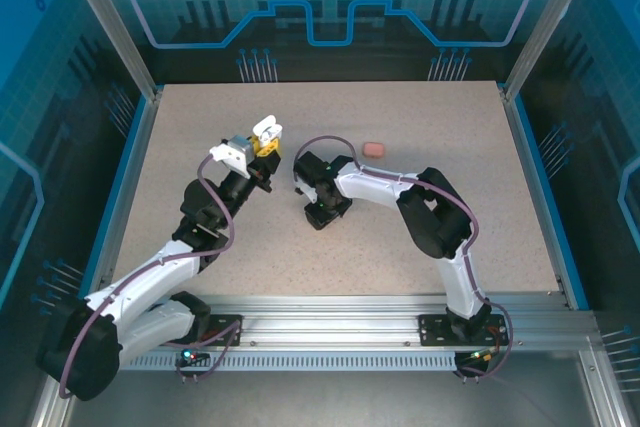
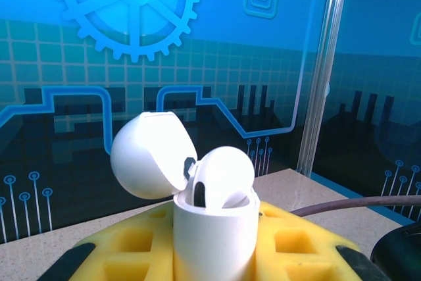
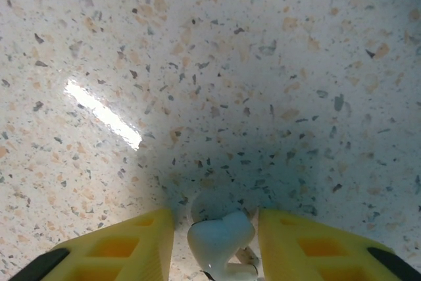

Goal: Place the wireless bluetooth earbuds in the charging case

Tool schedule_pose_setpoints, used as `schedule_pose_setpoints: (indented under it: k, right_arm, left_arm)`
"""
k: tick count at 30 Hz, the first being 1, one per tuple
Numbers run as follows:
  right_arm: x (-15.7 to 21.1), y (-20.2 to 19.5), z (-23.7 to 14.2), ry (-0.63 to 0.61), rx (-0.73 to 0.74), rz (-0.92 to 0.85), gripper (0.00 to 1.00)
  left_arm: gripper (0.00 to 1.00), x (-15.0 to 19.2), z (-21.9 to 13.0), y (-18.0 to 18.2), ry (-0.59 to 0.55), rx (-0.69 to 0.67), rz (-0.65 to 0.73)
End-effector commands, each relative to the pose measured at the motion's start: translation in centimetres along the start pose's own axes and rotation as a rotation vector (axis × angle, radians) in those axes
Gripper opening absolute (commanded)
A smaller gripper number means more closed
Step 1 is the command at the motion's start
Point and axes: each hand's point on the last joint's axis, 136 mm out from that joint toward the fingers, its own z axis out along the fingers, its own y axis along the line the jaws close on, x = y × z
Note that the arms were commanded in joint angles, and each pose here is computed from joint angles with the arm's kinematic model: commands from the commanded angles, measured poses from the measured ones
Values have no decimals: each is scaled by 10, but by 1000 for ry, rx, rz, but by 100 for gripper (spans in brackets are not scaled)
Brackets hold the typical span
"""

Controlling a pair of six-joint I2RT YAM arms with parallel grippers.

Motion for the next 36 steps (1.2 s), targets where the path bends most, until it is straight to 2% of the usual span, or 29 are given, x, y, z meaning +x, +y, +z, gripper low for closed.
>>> schedule_pose_setpoints:
  k: [1, 5, 9, 18, 22, 26, 32, 36]
  right_arm:
    - [15, 10, -1, 43, -22, -16, 37]
    - [11, 6, -4, 24, 1, -7, 30]
    - [2, -2, -19, -37, 8, 27, 27]
    - [-20, -26, -96, -260, 18, 137, 26]
    - [-28, -40, -151, -398, 9, 189, 26]
    - [-39, -49, -224, -583, -51, 216, 26]
    - [-58, -34, -332, -845, -194, 130, 27]
    - [-69, -12, -382, -971, -337, 54, 27]
  left_arm:
    - [0, -21, 4, 1, -50, 4, -9]
    - [0, -21, 4, 1, -47, 4, -9]
    - [0, -21, 3, 0, -46, 5, -12]
    - [0, -25, 4, -2, -50, 15, -4]
    - [0, -27, 3, -6, -58, 40, 2]
    - [0, -27, 4, -13, -63, 80, 7]
    - [0, -27, 9, -28, -71, 168, -16]
    - [0, -30, 12, -36, -77, 215, -33]
